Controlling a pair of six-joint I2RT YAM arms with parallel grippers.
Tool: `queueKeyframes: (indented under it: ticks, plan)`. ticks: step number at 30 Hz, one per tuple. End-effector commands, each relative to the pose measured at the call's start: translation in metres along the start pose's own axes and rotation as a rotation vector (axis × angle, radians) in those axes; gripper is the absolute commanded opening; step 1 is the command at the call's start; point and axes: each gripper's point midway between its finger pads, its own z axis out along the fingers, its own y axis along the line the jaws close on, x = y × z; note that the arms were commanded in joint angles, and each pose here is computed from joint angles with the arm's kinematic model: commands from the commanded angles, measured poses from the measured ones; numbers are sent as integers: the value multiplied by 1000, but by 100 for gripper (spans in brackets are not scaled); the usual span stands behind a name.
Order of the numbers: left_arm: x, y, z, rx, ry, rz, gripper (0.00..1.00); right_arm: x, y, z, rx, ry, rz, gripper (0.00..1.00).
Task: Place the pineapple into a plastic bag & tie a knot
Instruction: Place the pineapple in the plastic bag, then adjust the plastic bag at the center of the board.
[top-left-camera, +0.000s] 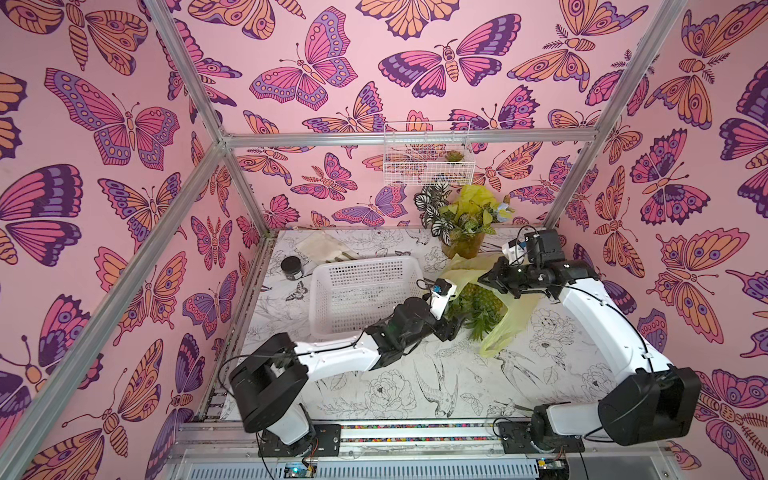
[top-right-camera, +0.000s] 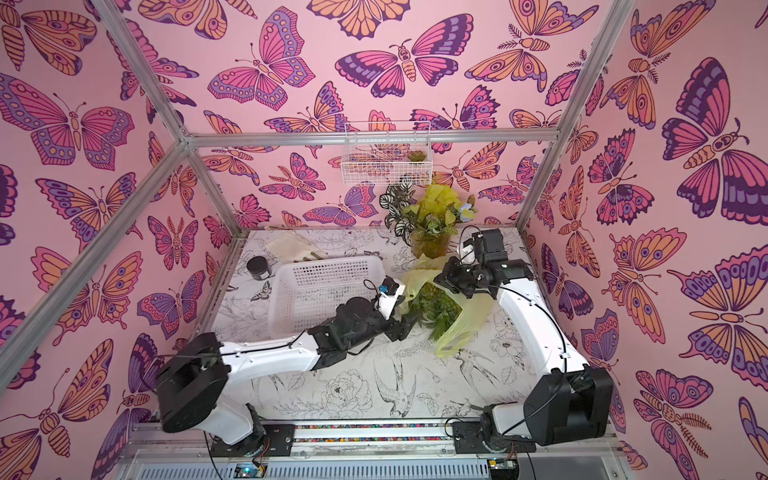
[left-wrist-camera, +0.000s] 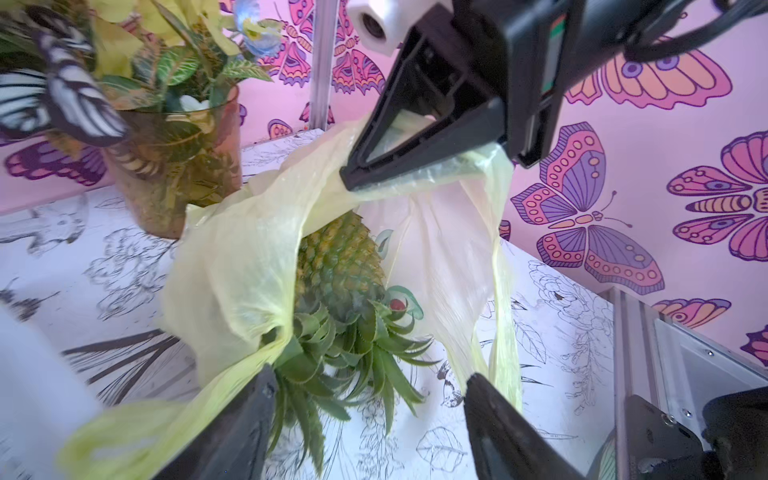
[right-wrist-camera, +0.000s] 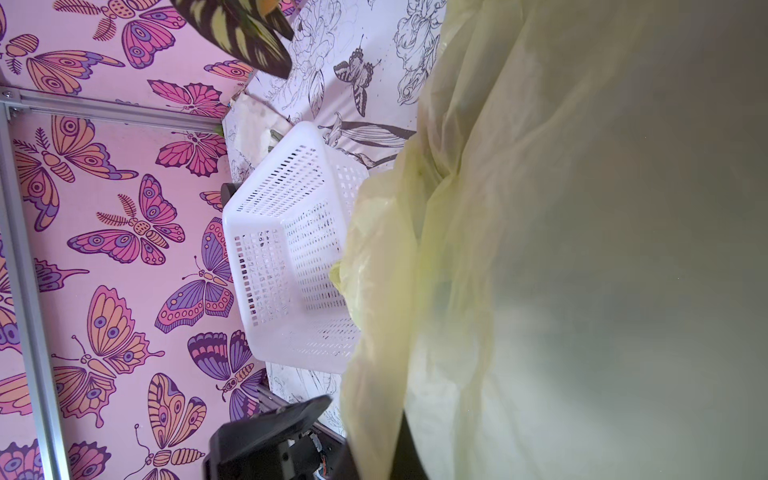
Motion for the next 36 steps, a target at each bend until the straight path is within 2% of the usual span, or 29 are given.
queueKeyframes:
  ticks: [1, 4, 12, 17, 23, 26, 32, 36]
  plan:
    - [17, 49, -23, -276, 97, -28, 73, 0, 1, -1, -5, 11, -18, 0]
    - [17, 51, -17, -300, 150, 1, 73, -1, 0, 1, -11, 11, -9, 0]
    - [24, 36, 25, -225, 258, 119, 72, -2, -2, 1, -6, 2, -8, 0]
    - [31, 38, 35, -199, 323, 316, 75, -1, -3, 0, -5, 1, -8, 0]
    - [39, 45, 24, -5, 409, 534, 76, 0, -2, -2, -10, 2, -12, 0]
    - [39, 54, 21, 41, 428, 562, 79, 0, -1, -2, -17, -2, -15, 0]
    - [39, 74, 36, 26, 491, 629, 77, -1, 1, -2, -28, -7, -15, 0]
    - [52, 62, 36, 136, 550, 629, 77, -1, -1, -1, -30, -13, -11, 0]
